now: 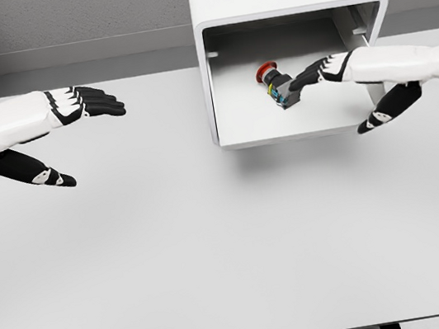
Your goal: Slide open multi-storey tabletop storage cabinets and put open load switch and slide close multi-storey tabletop storage cabinets
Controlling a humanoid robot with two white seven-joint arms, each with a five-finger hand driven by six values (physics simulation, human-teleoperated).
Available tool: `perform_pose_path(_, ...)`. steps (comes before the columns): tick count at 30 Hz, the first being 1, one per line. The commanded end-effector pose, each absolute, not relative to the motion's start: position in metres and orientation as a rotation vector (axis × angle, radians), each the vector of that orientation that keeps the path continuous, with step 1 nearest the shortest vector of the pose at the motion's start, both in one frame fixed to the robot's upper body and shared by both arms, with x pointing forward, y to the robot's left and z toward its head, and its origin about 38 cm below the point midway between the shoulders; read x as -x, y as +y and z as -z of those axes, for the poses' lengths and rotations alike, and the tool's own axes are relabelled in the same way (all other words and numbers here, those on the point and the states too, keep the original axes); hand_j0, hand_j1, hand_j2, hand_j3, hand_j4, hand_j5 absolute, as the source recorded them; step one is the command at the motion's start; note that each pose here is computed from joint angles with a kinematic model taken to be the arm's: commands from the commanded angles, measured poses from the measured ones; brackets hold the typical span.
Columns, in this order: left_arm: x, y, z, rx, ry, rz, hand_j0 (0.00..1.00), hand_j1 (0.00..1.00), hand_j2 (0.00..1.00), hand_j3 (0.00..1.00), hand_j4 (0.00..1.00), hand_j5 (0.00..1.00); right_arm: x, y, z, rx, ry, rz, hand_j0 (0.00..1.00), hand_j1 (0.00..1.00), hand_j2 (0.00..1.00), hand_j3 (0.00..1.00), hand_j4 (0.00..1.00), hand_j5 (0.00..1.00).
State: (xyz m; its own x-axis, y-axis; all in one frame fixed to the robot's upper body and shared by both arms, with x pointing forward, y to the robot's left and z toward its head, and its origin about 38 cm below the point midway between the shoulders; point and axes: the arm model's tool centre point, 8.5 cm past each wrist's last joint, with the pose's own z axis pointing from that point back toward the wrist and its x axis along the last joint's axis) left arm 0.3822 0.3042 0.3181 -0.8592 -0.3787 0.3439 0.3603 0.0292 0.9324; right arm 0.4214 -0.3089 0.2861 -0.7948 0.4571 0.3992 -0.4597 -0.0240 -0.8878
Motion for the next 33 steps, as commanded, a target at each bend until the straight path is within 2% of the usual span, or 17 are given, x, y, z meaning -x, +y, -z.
perform_pose_path(1, -0.383, 0.305, -0.319, -0.015, -1.802, 1.873, 1.0, 1.0, 1.0, 1.0, 1.0, 1.0, -0.425, -0.311, -0.284, -0.002, -1.631, -1.858, 1.0, 1.0, 1.0, 1.0, 1.0, 1.0)
perform_pose_path(33, -0.384, 0.308, -0.31, -0.024, -1.775, 1.873, 1.0, 1.0, 1.0, 1.0, 1.0, 1.0, -0.463, -0.297, -0.287, 0.124, -1.634, -1.879, 1.0, 1.0, 1.0, 1.0, 1.0, 1.0)
